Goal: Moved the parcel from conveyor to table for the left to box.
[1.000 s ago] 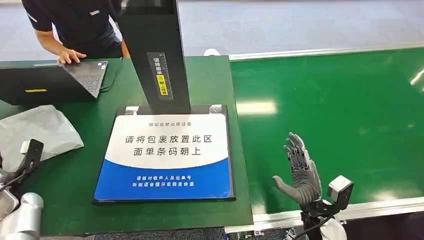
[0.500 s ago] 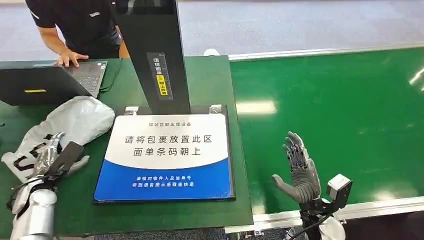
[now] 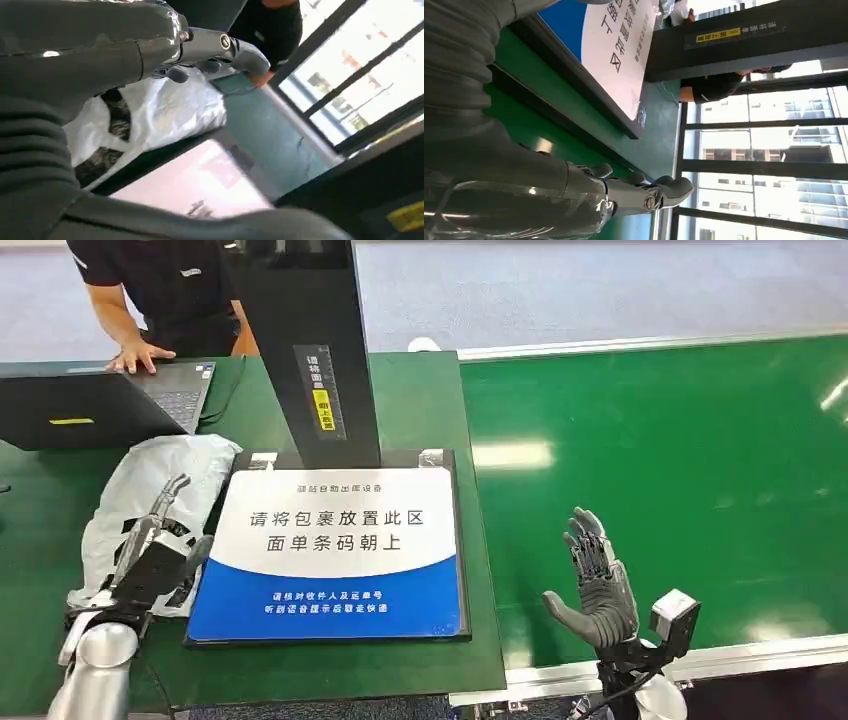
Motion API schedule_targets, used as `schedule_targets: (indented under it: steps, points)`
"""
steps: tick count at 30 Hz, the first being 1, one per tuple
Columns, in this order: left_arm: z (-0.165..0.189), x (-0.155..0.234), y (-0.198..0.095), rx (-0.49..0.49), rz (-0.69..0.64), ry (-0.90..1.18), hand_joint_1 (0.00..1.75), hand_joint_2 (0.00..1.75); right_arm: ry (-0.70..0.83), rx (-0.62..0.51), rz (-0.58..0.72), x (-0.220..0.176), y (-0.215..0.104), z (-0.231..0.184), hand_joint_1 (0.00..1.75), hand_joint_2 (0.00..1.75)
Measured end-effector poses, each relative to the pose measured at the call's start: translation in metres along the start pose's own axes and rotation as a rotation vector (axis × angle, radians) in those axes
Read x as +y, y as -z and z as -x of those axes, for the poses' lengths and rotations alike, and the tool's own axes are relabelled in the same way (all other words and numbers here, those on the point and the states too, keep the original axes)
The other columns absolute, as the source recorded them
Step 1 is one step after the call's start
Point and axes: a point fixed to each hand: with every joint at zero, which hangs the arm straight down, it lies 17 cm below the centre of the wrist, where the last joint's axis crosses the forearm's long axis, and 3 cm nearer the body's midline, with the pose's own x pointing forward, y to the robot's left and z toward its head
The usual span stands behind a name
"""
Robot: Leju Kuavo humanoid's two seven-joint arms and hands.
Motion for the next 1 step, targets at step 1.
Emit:
schedule_targets:
  steps: [1]
  points:
    - [-0.0034, 0.0044, 0.0014, -0.009, -0.027, -0.029, 0.0, 0.0, 0.0, 0.0, -0.001, 0.0003, 0.0001, 0.0, 0.0, 1.75]
